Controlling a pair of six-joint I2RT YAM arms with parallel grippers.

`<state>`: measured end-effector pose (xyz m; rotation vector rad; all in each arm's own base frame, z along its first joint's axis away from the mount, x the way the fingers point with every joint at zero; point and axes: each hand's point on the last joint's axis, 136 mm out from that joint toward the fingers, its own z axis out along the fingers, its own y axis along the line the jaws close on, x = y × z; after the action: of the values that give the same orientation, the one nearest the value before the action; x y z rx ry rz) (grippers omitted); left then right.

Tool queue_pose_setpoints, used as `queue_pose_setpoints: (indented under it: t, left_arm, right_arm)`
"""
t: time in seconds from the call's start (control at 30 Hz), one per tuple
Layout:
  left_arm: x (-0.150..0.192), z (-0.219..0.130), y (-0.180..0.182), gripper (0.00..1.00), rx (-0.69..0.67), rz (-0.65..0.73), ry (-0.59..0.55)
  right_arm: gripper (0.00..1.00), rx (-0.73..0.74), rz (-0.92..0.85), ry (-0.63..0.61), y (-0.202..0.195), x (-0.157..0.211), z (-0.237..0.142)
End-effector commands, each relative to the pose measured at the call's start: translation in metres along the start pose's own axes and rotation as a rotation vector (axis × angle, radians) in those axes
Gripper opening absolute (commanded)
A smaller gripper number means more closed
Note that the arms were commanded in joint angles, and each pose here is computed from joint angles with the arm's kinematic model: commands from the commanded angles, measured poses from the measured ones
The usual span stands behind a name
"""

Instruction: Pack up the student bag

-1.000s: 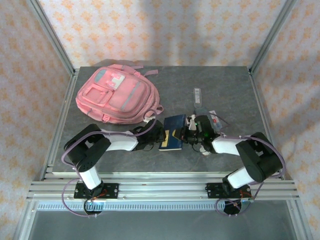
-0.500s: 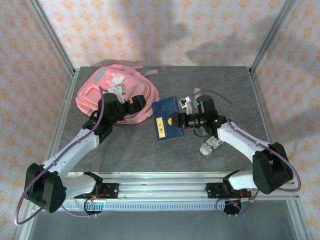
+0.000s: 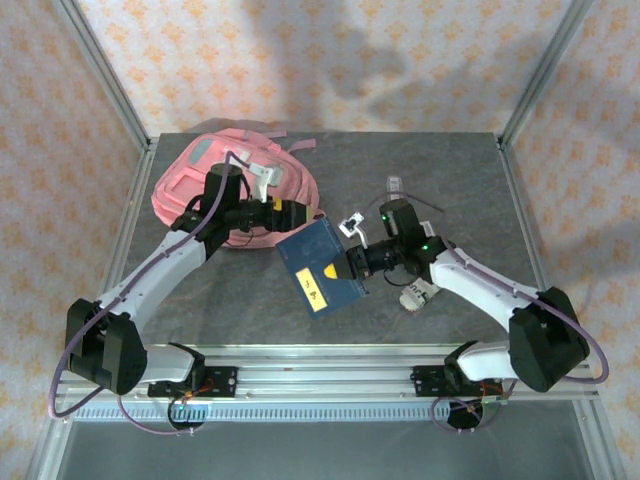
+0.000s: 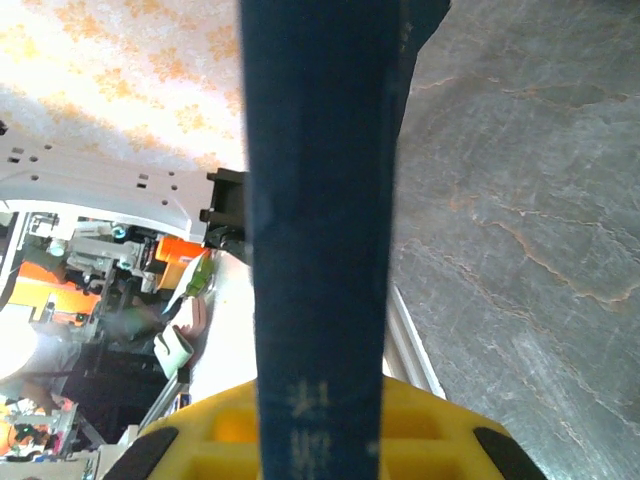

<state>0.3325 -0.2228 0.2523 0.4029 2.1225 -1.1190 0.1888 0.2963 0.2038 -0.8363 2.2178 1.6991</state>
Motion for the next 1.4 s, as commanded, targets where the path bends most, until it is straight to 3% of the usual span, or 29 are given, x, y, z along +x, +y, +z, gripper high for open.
queue_pose_setpoints:
  t: [0.0,0.4,0.5,0.67,0.7,0.8,0.9,1.07,1.23,1.37]
  left_arm:
    - [0.007,-0.009,-0.028,0.8,0.144,0.068,0.045]
    - [0.045,-0.021,-0.058,0.64,0.336,0.104,0.191]
    - [0.049,-0.023,-0.065,0.47,0.371,0.103,0.205]
    - [0.045,-0.022,-0.075,0.0,0.395,0.108,0.187]
    - [0.043,-0.02,-0.073,0.0,0.375,0.108,0.178]
    - [0.028,-0.014,-0.059,0.0,0.28,0.082,0.12]
    - [-0.003,-0.012,-0.037,0.0,0.164,0.003,-0.034]
    - [-0.061,-0.031,0.018,0.0,0.003,-0.324,-0.405]
    - [-0.087,-0.069,0.045,0.0,-0.015,-0.555,-0.759]
    - [-0.092,-0.098,0.046,0.0,0.1,-0.692,-0.99]
  right_arm:
    - [0.01,-0.102,-0.118,-0.005,0.033,-0.01,-0.006]
    - [0.01,-0.152,-0.131,0.044,0.042,-0.003,0.002]
    - [0.01,-0.145,-0.12,0.047,0.039,-0.005,0.004]
    - [0.03,-0.067,-0.111,0.009,0.025,-0.019,0.003]
    - [0.09,-0.058,-0.108,-0.005,0.022,-0.023,0.0]
    - [0.38,0.073,-0.064,-0.135,-0.001,-0.052,-0.028]
    - [0.54,0.239,-0.004,-0.341,-0.024,-0.084,-0.075]
    - [0.7,0.402,0.092,-0.662,-0.041,-0.107,-0.141]
    - [0.77,0.258,0.117,-0.872,-0.024,-0.111,-0.148]
    - [0.96,0.18,0.027,-1.055,0.001,-0.105,-0.136]
